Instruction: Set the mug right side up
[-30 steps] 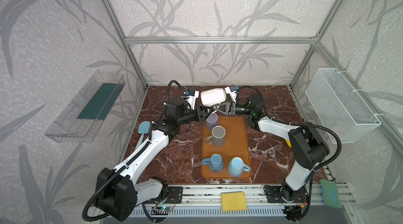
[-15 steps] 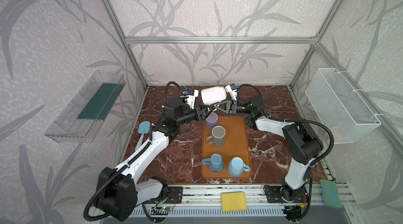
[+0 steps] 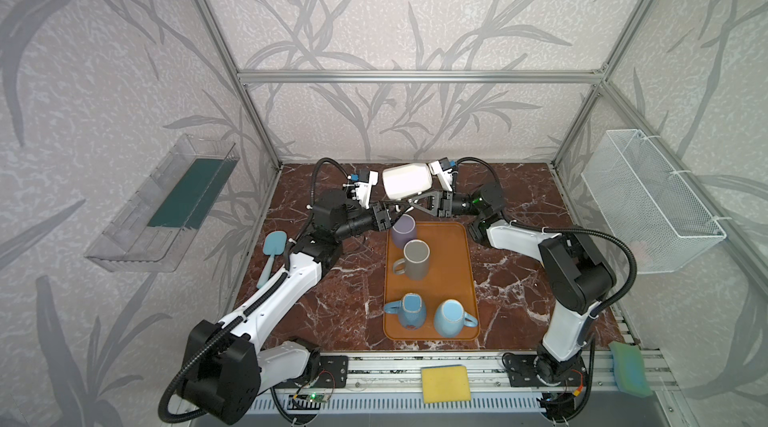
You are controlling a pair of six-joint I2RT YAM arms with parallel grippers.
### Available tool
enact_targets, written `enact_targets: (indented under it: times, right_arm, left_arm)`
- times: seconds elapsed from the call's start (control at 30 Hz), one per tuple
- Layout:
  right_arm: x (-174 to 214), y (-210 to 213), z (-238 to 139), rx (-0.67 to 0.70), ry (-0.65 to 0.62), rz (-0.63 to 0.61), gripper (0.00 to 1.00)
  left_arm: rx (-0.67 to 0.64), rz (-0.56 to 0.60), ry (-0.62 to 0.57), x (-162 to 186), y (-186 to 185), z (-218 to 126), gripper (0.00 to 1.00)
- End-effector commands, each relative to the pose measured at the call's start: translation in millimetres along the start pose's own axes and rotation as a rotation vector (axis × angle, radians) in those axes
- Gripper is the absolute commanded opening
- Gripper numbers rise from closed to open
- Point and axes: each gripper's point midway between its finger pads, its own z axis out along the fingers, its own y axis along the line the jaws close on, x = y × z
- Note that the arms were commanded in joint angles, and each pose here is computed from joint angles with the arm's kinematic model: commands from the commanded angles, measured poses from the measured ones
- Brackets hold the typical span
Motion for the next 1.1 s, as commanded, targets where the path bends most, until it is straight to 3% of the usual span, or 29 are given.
enact_targets:
  times: [0.0,0.37,0.9,1.0,1.07]
  right_arm:
    - [-8.0,24.7,4.1,-0.042,0.016,-0.125,0.0]
    - [-2.5,31.0,8.7,-0.044,0.049,-0.147,0.0]
    - [4.1,40.7,15.5,-0.108,0.087,-0.177,0.0]
    - [4.8,41.5,15.3,-0.118,0.092,-0.184,0.0]
    - [6.2,42.5,15.1,-0.128,0.099,-0.188,0.0]
  left_arm:
    - [0.063,0.098,-0.099,-24.7,-26.2,-12.4,0.48]
    - [0.091,0.105,-0.117,-29.3,-30.4,-12.7,0.34]
    - [0.264,0.101,-0.128,-40.3,-58.7,-9.6,0.33]
    - [0.266,0.105,-0.13,-40.9,-60.2,-10.8,0.27]
    - [0.266,0.106,-0.132,-41.3,-60.6,-11.4,0.16]
